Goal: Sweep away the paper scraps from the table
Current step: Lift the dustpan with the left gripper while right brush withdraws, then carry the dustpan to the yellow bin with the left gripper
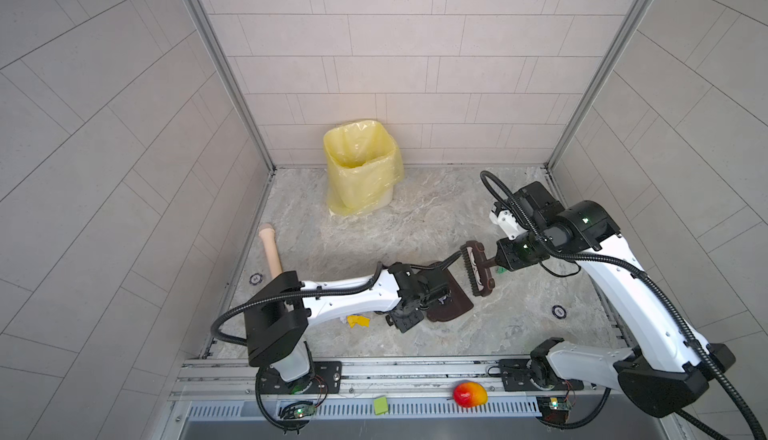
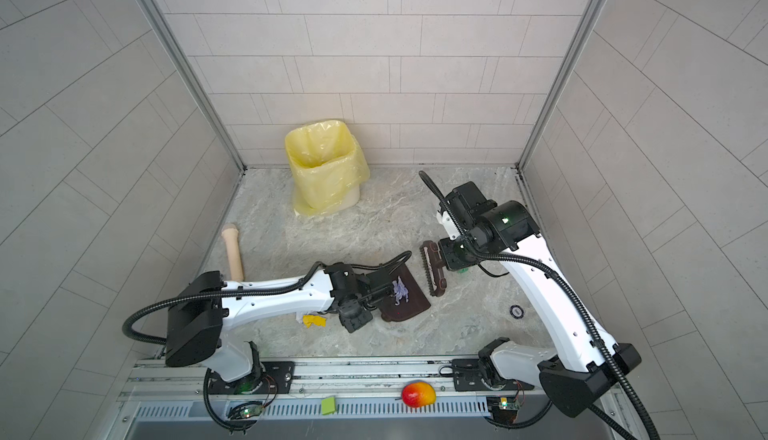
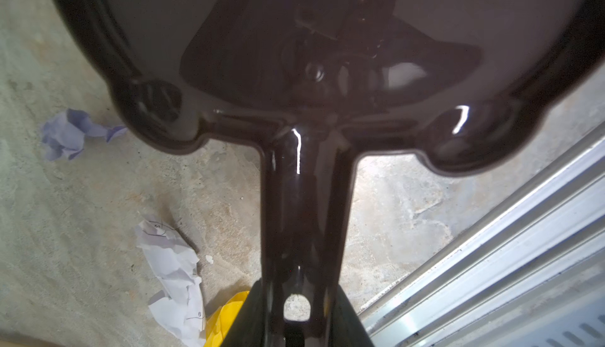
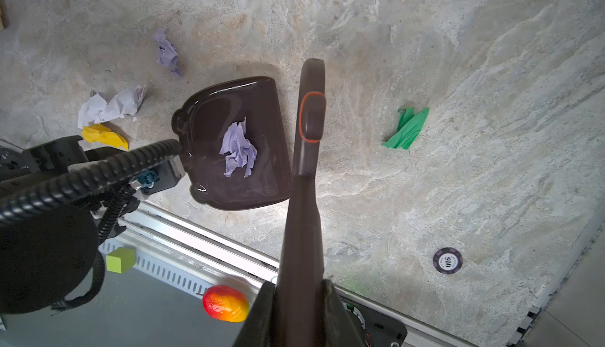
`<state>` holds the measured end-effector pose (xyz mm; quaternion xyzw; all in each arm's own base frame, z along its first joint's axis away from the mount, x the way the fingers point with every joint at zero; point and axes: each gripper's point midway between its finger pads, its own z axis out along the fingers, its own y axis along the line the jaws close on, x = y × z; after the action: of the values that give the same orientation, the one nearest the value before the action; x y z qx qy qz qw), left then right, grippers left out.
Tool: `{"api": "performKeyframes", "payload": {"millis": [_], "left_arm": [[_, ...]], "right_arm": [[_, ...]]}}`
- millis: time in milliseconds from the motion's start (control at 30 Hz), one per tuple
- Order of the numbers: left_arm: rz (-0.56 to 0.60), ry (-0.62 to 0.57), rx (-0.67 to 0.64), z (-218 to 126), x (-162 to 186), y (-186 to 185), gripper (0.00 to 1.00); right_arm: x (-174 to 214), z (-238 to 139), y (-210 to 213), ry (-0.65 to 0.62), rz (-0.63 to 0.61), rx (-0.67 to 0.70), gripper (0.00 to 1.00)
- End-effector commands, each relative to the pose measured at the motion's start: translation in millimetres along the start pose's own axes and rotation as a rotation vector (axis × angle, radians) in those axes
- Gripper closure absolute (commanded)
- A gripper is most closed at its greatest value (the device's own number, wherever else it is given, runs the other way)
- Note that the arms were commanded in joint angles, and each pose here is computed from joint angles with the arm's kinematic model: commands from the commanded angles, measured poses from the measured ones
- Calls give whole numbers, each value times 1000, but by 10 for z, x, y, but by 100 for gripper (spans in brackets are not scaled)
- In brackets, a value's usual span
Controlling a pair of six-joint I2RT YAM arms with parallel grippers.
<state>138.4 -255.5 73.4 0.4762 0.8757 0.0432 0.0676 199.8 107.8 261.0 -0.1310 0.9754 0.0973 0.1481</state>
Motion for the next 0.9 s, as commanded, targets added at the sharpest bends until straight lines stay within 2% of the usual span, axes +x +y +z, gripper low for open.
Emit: {"api": "performKeyframes", "payload": {"millis": [0, 233, 667, 867], "left_arm": [[-35, -40, -41, -206, 1, 120, 100], [-114, -84, -90, -628, 49, 380, 100], [-299, -91, -153, -1432, 292, 954, 100], [-372, -103, -174, -1670, 447, 1172, 100]], "right_arm": [[54, 12, -37, -4, 4, -8, 100], [96, 97, -66, -4, 28, -39, 100], [49, 173, -55, 2, 27, -81, 100], [20, 158, -35, 1, 19, -99, 100]]}}
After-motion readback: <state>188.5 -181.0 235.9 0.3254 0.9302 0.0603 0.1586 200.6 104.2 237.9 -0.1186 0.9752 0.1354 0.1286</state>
